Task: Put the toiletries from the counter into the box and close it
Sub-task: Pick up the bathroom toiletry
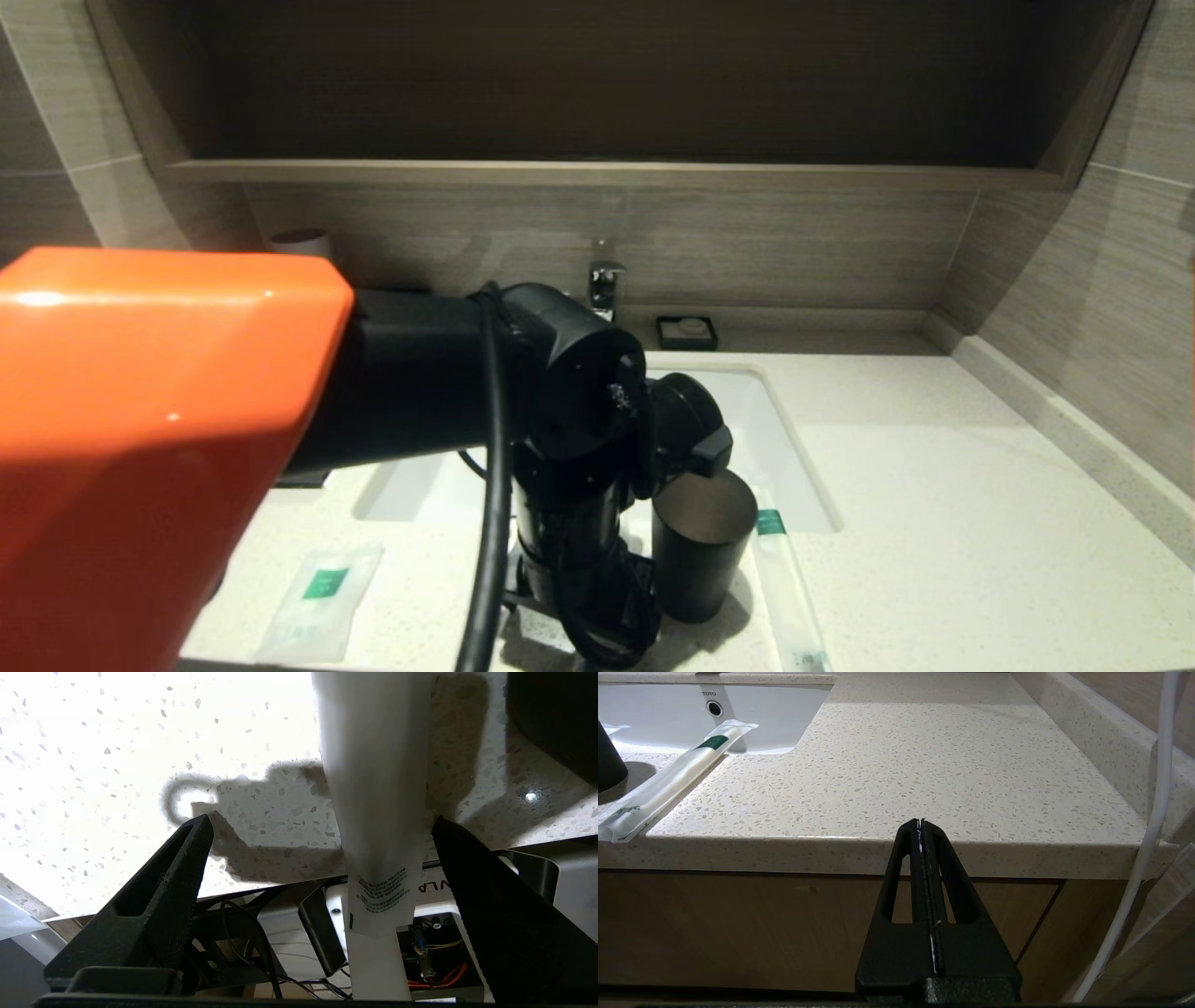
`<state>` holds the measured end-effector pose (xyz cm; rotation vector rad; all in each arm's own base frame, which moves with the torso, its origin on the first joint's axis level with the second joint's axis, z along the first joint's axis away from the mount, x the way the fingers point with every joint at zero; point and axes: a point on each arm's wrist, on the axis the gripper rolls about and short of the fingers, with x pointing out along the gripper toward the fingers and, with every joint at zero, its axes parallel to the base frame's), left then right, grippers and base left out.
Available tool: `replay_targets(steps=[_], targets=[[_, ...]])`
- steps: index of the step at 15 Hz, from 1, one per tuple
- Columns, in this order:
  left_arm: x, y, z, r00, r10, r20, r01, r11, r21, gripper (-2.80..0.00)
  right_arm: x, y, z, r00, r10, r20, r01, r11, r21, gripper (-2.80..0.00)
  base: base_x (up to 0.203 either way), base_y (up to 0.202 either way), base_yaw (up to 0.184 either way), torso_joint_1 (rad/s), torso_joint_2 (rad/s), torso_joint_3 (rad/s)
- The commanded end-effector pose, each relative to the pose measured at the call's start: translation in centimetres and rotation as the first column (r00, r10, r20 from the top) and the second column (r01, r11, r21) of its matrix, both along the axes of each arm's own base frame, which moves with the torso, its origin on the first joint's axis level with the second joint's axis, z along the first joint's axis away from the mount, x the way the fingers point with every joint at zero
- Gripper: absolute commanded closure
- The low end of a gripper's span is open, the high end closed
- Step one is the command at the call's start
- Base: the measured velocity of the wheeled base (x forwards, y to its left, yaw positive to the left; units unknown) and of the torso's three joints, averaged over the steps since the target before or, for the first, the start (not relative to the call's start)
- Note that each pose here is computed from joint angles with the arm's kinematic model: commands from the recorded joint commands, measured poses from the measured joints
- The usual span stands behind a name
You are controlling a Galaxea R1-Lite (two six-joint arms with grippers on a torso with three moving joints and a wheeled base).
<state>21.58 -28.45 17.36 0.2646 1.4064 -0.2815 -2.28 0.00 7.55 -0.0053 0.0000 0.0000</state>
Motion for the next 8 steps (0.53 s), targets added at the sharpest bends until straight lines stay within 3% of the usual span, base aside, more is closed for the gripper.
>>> replay_targets(steps=[1, 8], targets=[[0.0, 0.06, -0.04, 1.0, 0.004, -0.004, -0.004, 1.0, 0.006, -2.8, 0.0, 0.0, 0.0, 1.0, 0.0, 0.0, 0.0, 1.0, -0.001, 0.0, 0.0, 0.0, 0.0, 0.0, 0.0, 0.0], [-0.01, 0.07, 0.05, 1.0, 0.005, -0.002, -0.005, 1.0, 0.003, -2.8, 0.0, 0.0, 0.0, 1.0, 0.0, 0.0, 0.0, 1.0, -0.001, 0.0, 0.0, 0.0, 0.0, 0.0, 0.0, 0.0]])
